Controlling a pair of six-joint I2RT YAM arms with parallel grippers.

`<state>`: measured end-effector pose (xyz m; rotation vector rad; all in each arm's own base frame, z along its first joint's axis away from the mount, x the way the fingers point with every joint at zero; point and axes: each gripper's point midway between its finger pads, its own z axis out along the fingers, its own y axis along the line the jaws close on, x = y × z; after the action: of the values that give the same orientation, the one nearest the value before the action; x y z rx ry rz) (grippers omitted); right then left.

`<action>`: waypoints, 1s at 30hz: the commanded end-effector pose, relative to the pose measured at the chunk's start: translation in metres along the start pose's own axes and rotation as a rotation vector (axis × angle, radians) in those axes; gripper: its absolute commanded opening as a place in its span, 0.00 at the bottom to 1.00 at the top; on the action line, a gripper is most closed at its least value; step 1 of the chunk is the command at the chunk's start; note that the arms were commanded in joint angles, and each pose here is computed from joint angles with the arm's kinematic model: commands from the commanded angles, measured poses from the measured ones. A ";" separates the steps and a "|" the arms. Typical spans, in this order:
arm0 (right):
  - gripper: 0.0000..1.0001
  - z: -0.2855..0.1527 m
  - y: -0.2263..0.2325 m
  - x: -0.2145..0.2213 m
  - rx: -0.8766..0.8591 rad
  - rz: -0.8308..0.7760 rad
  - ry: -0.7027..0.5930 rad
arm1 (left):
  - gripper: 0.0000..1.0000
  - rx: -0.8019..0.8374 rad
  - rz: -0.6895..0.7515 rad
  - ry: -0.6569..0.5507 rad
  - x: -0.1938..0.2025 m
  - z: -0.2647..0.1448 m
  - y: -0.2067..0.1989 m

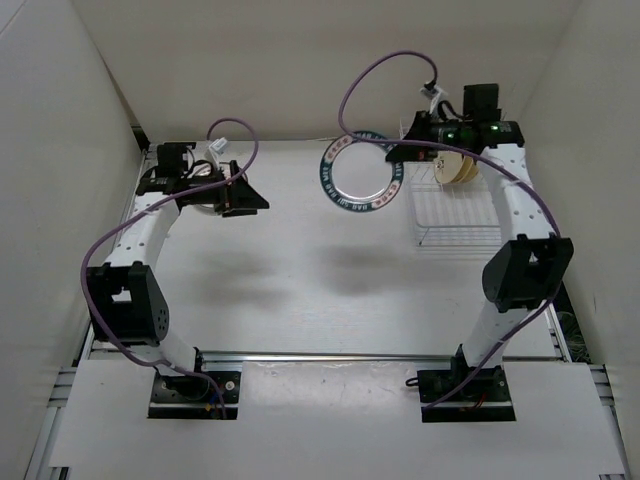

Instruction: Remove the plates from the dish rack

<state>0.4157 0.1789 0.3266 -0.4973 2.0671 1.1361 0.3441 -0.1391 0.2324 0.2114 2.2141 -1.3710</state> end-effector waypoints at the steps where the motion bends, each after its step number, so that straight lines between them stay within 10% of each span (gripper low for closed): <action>1: 0.00 0.017 0.058 0.030 -0.408 0.107 0.119 | 1.00 0.149 0.078 0.027 -0.011 0.007 -0.043; 21: 0.00 0.136 0.079 0.098 -0.584 0.203 0.375 | 1.00 0.174 -0.015 0.069 -0.010 0.021 -0.021; 26: 0.00 0.147 0.077 0.098 -0.589 0.206 0.381 | 0.71 0.177 -0.030 0.085 -0.007 0.027 -0.017; 30: 0.00 0.154 0.076 0.099 -0.588 0.192 0.380 | 0.30 0.175 -0.040 0.107 0.000 0.034 -0.016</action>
<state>0.3642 0.3457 0.2145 -0.7838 2.2219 1.8517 0.3553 -0.1697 0.2242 0.2415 2.2329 -1.5991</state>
